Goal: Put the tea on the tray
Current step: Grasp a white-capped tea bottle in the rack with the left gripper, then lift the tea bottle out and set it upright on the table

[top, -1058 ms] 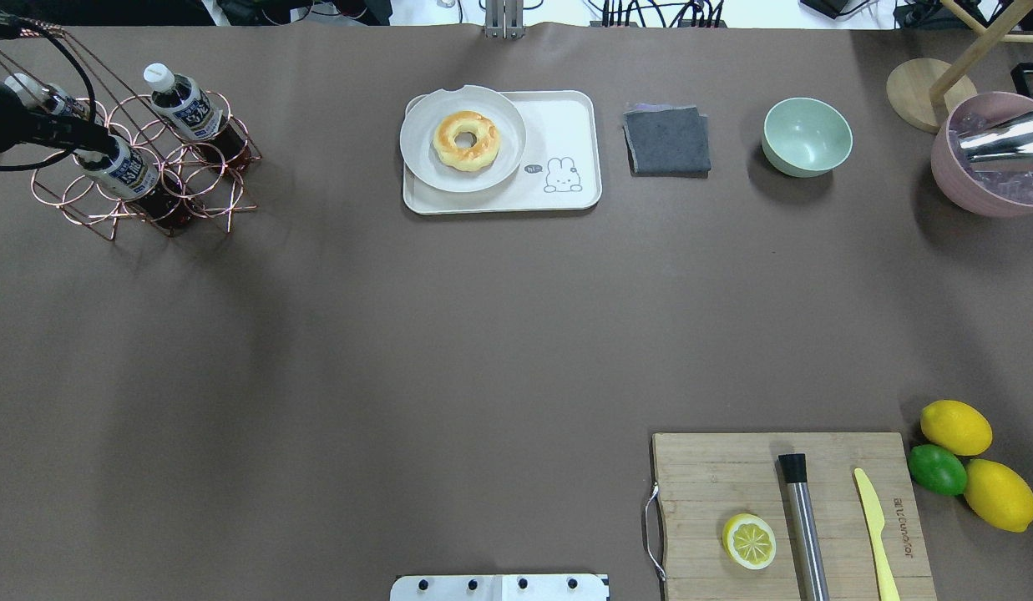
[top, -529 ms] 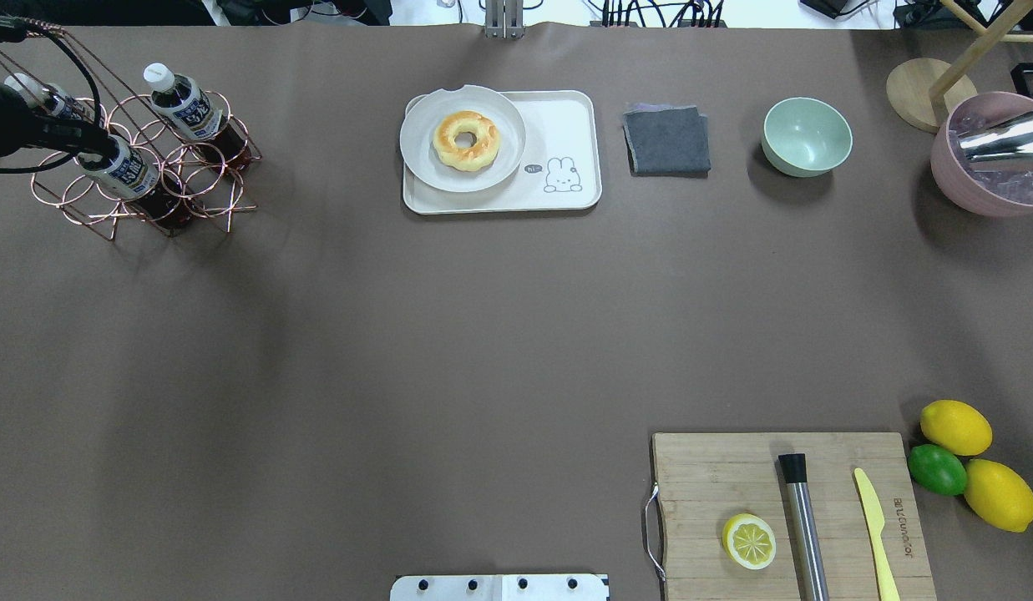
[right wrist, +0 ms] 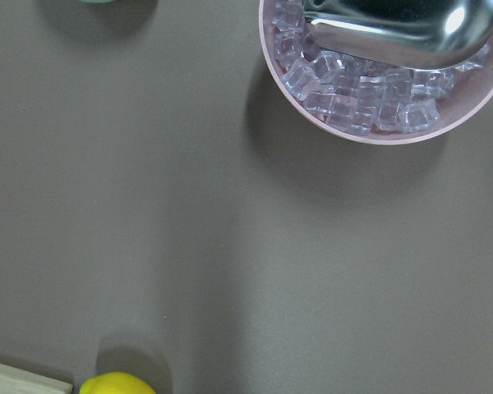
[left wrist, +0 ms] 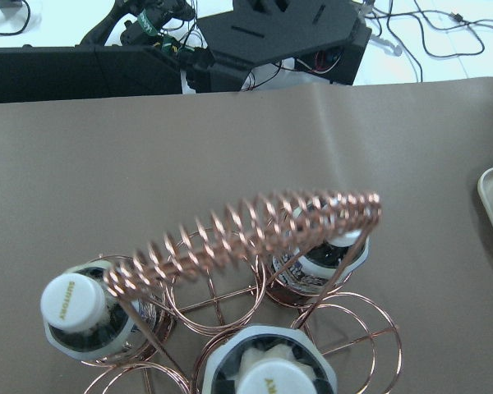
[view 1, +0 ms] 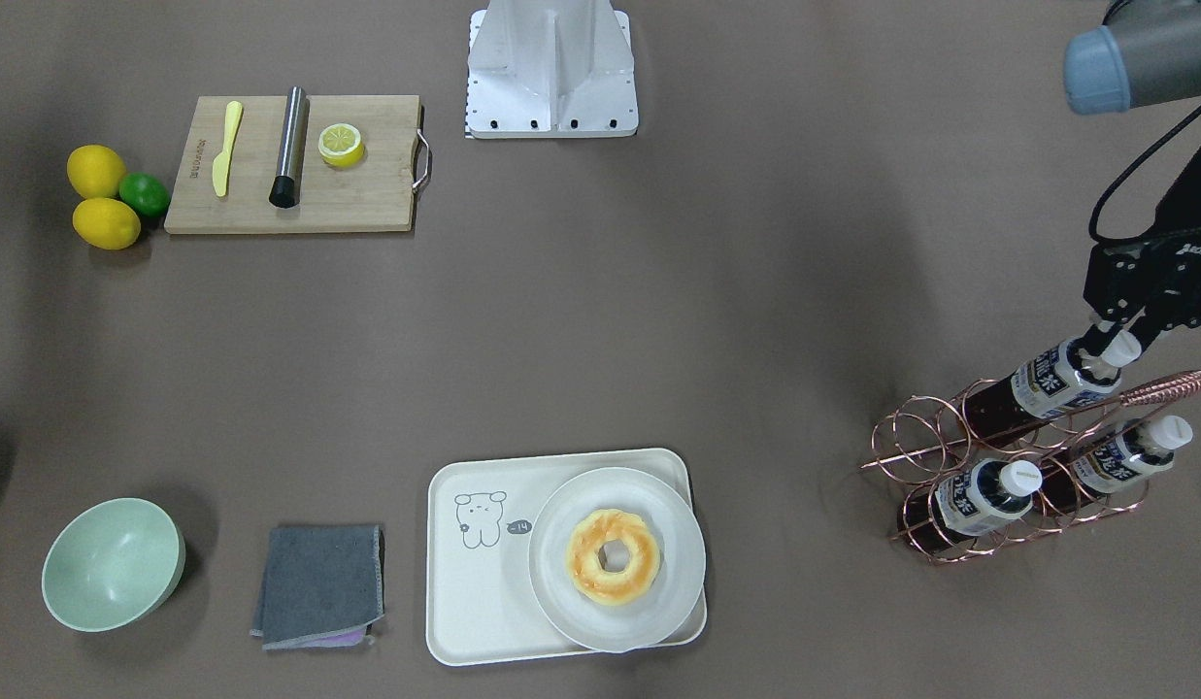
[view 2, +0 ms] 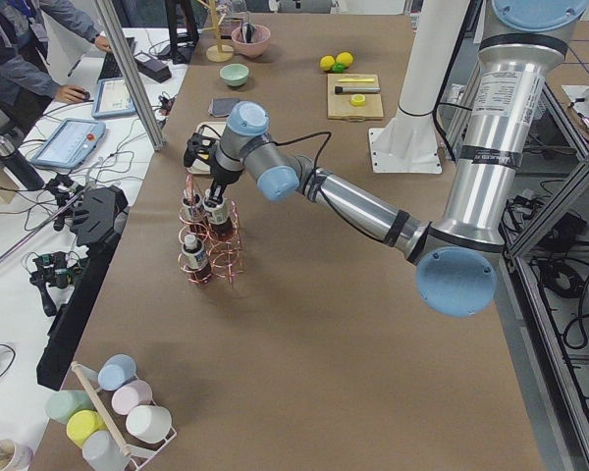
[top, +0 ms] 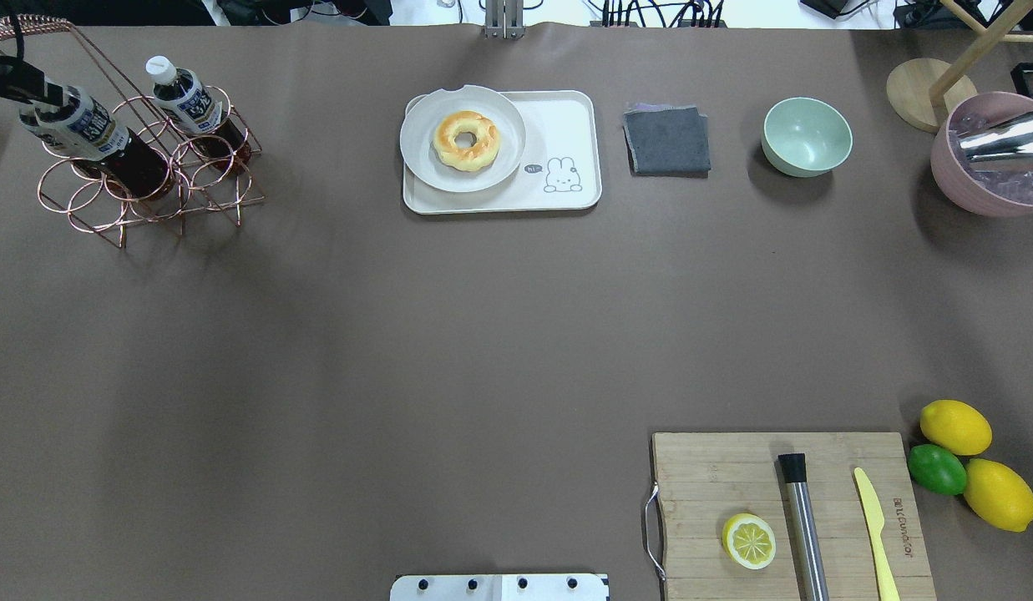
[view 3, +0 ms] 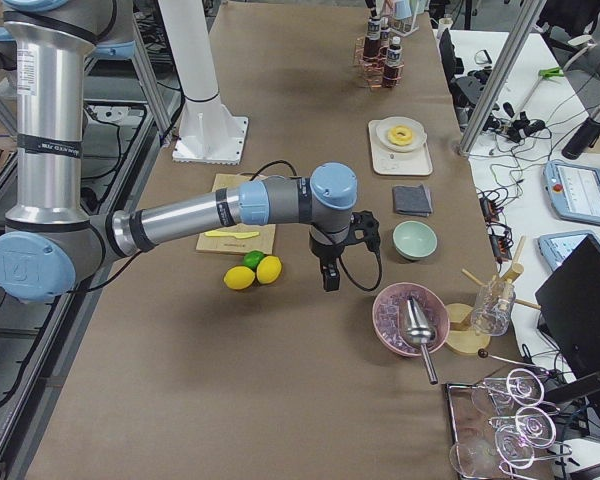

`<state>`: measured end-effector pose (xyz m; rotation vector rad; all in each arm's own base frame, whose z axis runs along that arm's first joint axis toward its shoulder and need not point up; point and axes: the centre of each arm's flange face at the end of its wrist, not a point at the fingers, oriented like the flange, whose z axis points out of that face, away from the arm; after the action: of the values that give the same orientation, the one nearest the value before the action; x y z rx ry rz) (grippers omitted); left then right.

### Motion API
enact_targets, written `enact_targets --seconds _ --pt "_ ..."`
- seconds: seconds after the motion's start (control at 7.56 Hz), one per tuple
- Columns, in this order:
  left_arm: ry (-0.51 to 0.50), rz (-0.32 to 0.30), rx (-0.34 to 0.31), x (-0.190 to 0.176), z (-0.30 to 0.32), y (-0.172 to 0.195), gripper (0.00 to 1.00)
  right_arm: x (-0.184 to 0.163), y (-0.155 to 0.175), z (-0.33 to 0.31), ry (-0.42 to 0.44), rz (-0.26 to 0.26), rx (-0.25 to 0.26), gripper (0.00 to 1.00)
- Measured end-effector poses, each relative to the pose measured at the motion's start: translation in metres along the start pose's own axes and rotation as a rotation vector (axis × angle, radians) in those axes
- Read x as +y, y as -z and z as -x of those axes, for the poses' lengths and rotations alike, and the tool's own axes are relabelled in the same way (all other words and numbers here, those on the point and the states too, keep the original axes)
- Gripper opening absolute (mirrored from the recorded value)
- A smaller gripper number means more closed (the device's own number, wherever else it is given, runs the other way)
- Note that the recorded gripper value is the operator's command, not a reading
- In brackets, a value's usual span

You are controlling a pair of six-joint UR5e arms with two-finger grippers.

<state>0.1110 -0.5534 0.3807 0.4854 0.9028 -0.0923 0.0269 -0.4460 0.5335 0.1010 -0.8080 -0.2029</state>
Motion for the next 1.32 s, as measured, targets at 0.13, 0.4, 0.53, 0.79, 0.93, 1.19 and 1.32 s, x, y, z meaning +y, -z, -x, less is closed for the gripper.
enact_targets --seconds 0.13,0.4,0.53,0.79,0.93,1.19,1.32 --pt "0.018 0.007 0.022 -0.009 -0.002 0.023 0.0 0.0 0.0 0.0 0.0 0.0 0.0 1.0" --pt "0.045 0.039 0.034 -0.02 -0.03 0.077 0.0 0.0 0.0 0.0 0.001 0.0 0.0 1.0" --pt "0.054 0.059 0.03 -0.025 -0.065 0.099 0.0 -0.001 0.0 0.0 0.002 -0.001 0.0 1.0" --pt "0.085 0.106 -0.011 -0.011 -0.18 0.099 0.0 -0.001 0.0 0.0 0.007 0.0 0.0 1.0" --pt "0.105 0.118 -0.038 0.007 -0.246 0.084 0.0 -0.001 -0.001 -0.001 0.008 0.0 0.002 1.0" --pt "0.135 0.117 -0.081 0.047 -0.348 0.052 0.0 -0.001 -0.001 -0.001 0.008 0.001 0.004 1.0" --pt "0.144 0.109 -0.098 0.066 -0.397 0.032 0.0 -0.001 -0.001 -0.001 0.006 0.0 0.002 1.0"
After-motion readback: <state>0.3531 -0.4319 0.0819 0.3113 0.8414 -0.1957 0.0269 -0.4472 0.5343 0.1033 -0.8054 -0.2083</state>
